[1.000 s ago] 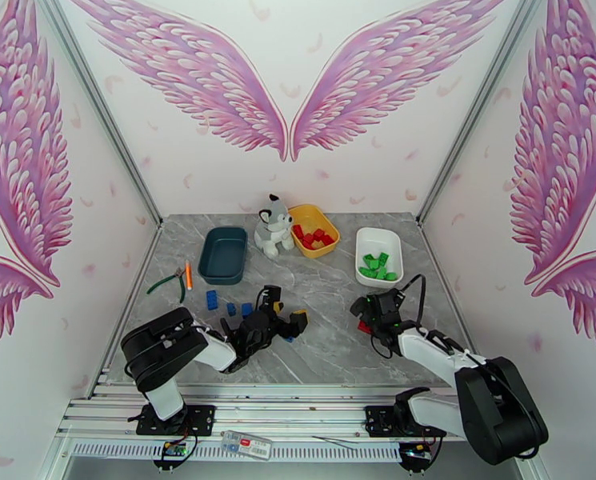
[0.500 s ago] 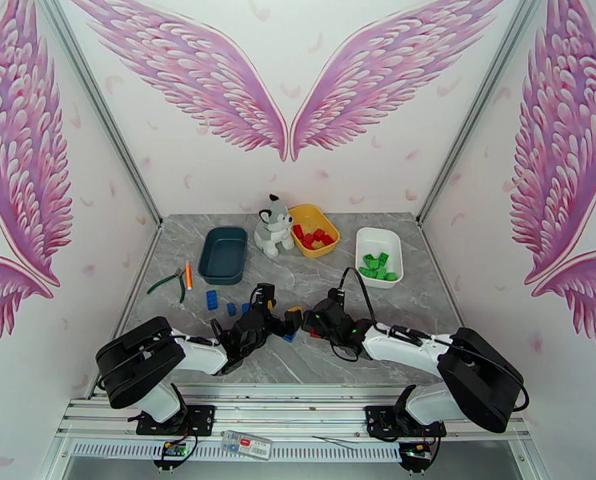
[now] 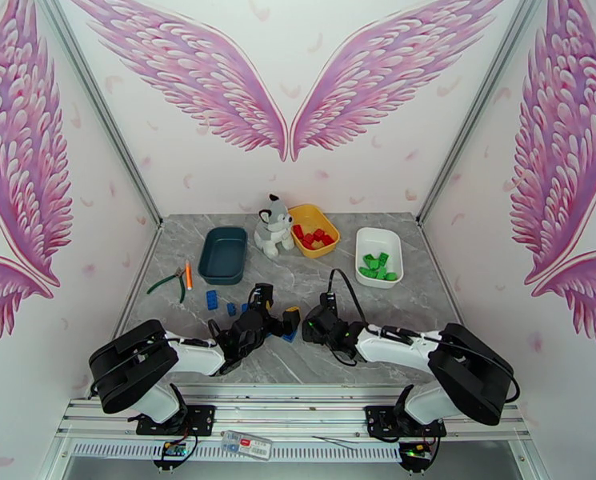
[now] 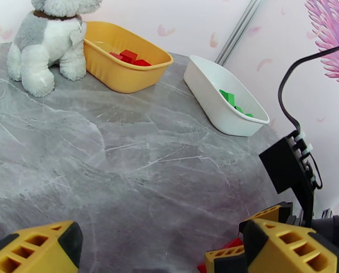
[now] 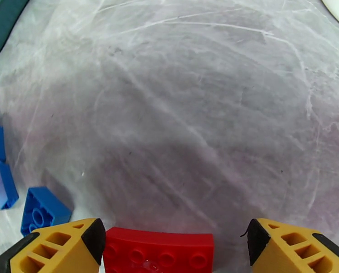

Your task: Sort the legos into containers by color

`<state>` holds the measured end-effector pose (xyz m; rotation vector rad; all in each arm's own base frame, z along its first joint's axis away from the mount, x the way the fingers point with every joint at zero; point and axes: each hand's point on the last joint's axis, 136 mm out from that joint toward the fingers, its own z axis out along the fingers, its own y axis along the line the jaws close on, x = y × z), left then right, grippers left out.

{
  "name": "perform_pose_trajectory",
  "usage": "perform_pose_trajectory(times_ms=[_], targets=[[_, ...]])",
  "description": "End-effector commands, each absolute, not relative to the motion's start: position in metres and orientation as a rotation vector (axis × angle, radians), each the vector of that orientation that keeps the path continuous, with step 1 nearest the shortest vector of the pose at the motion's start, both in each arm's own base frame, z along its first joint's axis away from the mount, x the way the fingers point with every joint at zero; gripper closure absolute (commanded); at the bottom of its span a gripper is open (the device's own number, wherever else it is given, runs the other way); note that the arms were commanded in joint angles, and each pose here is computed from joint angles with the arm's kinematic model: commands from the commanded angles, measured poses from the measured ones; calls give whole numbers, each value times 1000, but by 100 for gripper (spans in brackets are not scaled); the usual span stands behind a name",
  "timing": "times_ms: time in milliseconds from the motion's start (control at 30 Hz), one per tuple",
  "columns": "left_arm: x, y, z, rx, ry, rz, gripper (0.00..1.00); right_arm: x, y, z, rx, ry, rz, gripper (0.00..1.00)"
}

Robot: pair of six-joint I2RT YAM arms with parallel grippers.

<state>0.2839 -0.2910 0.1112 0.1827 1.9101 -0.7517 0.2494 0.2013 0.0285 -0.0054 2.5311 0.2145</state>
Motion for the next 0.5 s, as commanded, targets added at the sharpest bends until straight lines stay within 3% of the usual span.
perform_pose_trajectory(times_ms=[0,233,467], targets=[[282,-286,110,188,1924,-733,1,239,200,30,-54,2531,240,10],[282,-283,110,186,1923,-730,1,230,199,53,-82,2495,291,9],[281,-278,114,176,1915,-733,1,220,193,57,-144,2549,208,27]])
